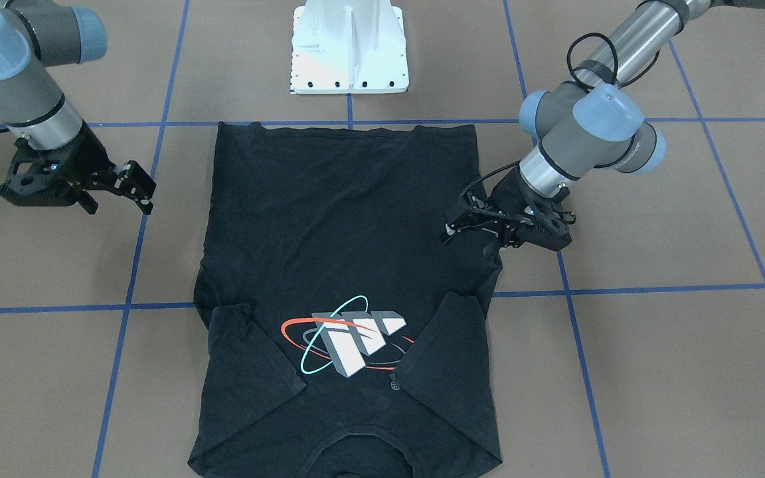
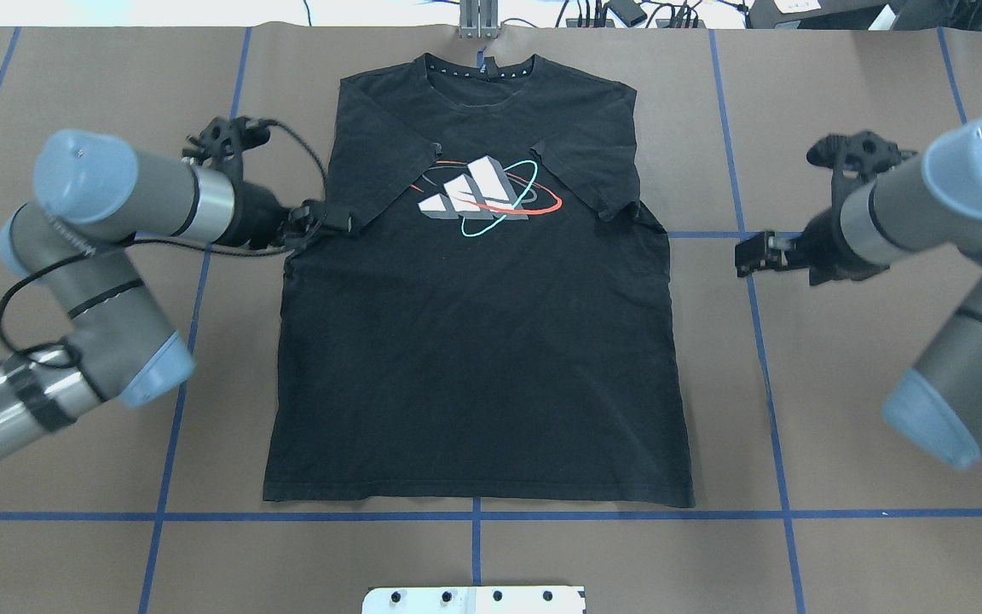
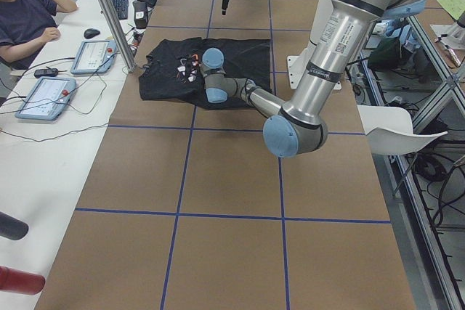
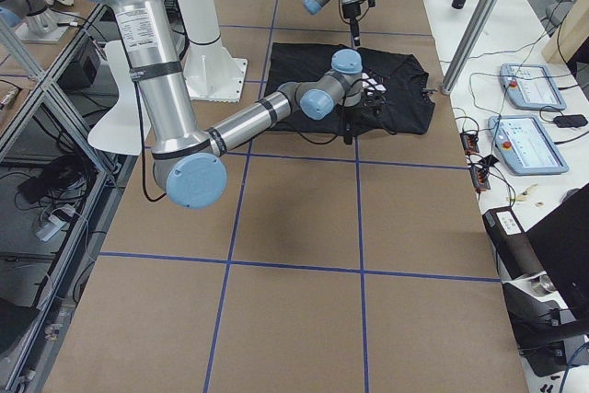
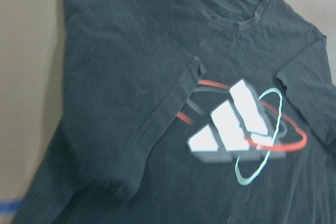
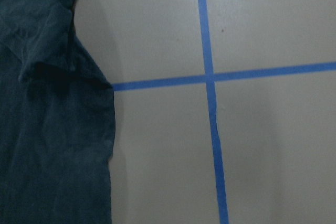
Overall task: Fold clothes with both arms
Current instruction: 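Move both grippers down along the shirt sides toward the hem nearest the robot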
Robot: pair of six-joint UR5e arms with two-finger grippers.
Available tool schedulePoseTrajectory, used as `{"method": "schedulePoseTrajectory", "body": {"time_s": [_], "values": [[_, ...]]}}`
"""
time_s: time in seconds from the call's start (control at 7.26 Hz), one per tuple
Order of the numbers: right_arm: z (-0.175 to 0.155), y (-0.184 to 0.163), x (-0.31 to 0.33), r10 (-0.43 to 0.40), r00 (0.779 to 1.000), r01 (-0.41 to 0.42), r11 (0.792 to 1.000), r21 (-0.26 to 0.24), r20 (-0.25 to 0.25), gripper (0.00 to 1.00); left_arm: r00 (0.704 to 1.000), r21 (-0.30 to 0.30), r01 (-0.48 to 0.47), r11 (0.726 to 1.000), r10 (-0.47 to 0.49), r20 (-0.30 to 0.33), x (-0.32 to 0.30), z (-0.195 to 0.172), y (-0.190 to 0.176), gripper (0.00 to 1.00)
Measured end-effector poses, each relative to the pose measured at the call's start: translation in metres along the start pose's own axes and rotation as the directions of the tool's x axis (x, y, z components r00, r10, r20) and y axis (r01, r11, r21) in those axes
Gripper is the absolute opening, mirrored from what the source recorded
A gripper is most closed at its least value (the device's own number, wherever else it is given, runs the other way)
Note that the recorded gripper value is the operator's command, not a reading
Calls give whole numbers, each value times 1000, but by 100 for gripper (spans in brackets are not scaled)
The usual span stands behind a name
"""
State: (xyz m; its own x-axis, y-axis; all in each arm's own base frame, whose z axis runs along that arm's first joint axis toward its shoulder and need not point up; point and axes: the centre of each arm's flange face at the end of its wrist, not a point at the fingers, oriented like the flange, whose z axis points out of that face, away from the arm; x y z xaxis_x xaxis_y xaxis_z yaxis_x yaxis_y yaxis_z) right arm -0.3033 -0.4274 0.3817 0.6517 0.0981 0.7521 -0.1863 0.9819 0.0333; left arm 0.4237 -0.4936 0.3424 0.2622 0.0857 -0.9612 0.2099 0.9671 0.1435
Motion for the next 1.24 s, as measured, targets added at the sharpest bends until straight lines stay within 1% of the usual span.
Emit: {"method": "schedulePoseTrajectory", "body": {"time_s": [0.14, 0.28, 0.55, 0.69, 0.83, 1.1, 1.24], "values": [[-6, 42, -3, 12, 1000, -12, 1000, -5, -3, 100, 1000, -41, -1, 999, 1, 13, -4, -18, 40, 100], [-9, 80, -8, 29, 1000, -29, 1000, -10, -9, 100, 999, -71, 4, 997, -1, 46, 4, -34, 85, 100], [-12, 144, -16, 54, 998, -54, 998, -13, -14, 100, 991, -95, 45, 994, -33, 127, 20, -56, 155, 100], [-14, 160, -18, 56, 998, -56, 998, -9, -15, 100, 985, -96, 71, 993, -54, 163, 19, -54, 182, 100], [-15, 168, -19, 55, 998, -55, 998, -5, -17, 100, 978, -89, 75, 993, -56, 199, 16, -48, 203, 100], [-15, 172, -20, 54, 998, -54, 999, -1, -16, 100, 967, -92, 70, 993, -45, 253, 11, -36, 226, 99], [-15, 172, -20, 54, 998, -54, 999, -1, -17, 100, 963, -97, 68, 993, -40, 266, 8, -32, 232, 96]]}}
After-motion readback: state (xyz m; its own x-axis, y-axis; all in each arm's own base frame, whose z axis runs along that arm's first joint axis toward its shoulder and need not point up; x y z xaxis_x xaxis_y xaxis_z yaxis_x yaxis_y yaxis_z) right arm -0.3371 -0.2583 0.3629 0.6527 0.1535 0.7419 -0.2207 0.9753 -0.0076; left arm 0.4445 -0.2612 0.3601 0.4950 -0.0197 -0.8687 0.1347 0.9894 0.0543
